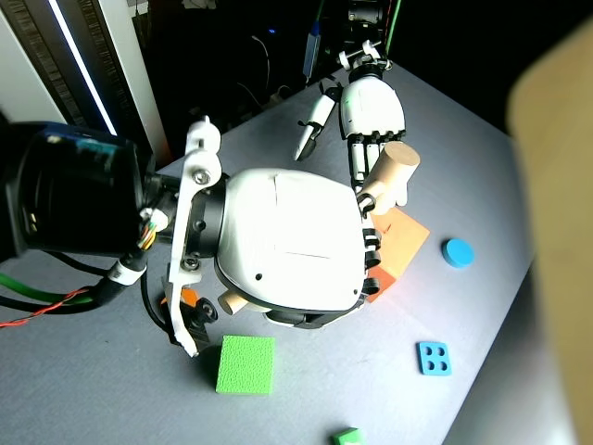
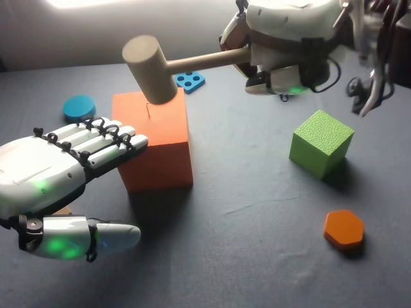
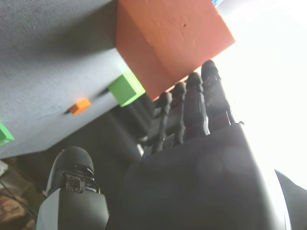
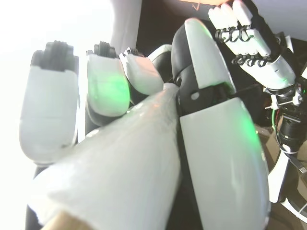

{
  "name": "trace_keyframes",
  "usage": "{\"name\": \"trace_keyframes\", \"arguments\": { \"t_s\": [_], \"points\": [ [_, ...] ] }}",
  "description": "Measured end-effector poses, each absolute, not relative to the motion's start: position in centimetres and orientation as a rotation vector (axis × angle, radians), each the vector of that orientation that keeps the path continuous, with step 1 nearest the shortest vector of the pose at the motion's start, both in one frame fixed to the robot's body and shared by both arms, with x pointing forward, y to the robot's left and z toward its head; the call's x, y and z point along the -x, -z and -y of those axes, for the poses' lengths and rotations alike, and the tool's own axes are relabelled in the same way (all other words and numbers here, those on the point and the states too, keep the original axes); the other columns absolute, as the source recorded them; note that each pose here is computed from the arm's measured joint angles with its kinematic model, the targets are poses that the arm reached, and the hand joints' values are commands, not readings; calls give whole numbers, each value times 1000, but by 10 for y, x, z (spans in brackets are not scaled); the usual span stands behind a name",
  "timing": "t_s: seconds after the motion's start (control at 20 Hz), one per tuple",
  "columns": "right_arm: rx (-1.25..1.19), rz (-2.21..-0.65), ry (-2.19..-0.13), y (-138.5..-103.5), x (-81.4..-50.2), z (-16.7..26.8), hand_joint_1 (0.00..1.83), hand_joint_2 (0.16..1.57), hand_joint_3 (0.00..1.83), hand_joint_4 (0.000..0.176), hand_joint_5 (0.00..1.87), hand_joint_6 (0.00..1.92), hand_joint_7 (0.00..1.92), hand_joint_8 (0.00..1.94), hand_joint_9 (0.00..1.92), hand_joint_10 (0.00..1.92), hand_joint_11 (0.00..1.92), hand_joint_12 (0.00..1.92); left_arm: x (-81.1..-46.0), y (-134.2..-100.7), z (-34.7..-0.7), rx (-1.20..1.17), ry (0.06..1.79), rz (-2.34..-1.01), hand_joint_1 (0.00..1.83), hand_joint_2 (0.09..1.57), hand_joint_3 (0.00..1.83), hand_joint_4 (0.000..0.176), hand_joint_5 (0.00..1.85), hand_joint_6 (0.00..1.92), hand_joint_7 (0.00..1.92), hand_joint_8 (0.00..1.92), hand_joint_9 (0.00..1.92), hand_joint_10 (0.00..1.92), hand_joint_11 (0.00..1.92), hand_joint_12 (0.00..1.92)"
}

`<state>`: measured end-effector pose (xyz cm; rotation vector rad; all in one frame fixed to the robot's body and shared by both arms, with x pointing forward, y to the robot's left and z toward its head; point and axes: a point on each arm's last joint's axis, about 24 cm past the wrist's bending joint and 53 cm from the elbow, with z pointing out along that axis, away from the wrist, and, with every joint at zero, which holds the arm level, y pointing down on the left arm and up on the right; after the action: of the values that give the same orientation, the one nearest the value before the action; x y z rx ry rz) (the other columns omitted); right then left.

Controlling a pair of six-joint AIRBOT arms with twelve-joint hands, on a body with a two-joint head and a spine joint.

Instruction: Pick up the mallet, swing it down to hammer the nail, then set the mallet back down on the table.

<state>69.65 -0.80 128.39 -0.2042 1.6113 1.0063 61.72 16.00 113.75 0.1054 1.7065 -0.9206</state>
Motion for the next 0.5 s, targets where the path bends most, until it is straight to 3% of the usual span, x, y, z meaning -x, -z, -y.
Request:
{"name": "trace_keyframes", "arguments": {
  "t_s": [0.2, 0.5],
  "points": [
    [155, -1576, -1026, -1289, -700, 13, 1442, 1384, 11, 0, 1170, 1921, 1451, 1941, 1641, 1921, 1660, 1921, -617, -1138, -160, -105, 921, -1706, 0, 1085, 0, 0, 42, 1, 35, 3, 27, 2, 31, 17],
    [168, -1624, -1026, -1269, -694, 6, 1461, 1369, 0, 0, 1141, 1921, 1438, 1941, 1627, 1921, 1667, 1921, -617, -1138, -160, -106, 922, -1703, 0, 1083, 0, 0, 40, 4, 39, 5, 29, 6, 23, 16]
  ]
}}
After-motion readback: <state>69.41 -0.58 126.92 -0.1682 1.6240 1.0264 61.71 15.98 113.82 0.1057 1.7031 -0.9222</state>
